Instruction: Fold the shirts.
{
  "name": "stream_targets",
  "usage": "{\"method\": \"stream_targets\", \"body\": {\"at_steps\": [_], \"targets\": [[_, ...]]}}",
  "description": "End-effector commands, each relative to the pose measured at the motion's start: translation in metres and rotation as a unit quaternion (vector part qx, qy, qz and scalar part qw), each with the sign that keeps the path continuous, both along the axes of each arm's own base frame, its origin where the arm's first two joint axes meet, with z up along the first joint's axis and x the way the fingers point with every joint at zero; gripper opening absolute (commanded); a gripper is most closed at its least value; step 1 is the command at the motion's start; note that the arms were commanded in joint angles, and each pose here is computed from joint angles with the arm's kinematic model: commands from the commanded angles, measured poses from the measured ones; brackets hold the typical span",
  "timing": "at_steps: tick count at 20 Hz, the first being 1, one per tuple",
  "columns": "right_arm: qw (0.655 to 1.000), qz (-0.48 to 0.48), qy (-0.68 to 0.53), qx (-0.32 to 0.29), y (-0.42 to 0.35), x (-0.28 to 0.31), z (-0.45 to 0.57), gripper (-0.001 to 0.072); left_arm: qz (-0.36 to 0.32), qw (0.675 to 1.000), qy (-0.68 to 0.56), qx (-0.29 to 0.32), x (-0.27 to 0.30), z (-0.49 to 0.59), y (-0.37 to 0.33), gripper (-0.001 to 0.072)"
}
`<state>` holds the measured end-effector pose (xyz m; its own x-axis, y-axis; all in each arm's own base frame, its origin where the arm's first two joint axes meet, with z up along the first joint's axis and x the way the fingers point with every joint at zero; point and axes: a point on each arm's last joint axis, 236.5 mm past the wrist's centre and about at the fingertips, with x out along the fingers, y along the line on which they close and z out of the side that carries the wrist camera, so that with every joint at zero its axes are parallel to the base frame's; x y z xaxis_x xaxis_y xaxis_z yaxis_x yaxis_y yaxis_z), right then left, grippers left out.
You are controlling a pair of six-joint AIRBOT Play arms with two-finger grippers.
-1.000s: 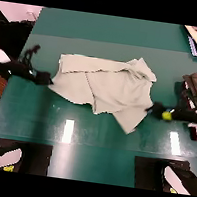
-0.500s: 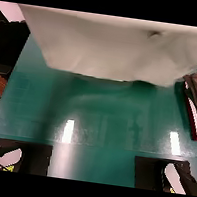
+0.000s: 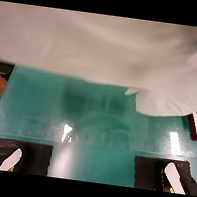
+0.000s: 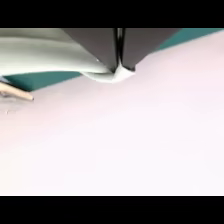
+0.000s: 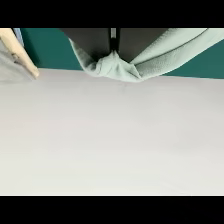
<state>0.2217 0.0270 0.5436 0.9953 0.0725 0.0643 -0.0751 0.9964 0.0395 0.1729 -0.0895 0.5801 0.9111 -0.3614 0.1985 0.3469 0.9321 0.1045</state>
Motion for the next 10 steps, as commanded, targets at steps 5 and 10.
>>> {"method": "stream_targets", "body": {"at_steps": [5, 10], "targets": [[0.99, -0.025, 0.138, 0.032, -0.032, 0.025, -0.06, 0.0017, 0.058, 0.993, 0.101, -0.004, 0.054, -0.06, 0.03, 0.0023], [0.912, 0.052, 0.394, 0.103, -0.044, 0.112, -0.219, 0.0017, 0.018, 0.91, 0.415, -0.007, 0.183, -0.265, 0.028, 0.0024]]}}
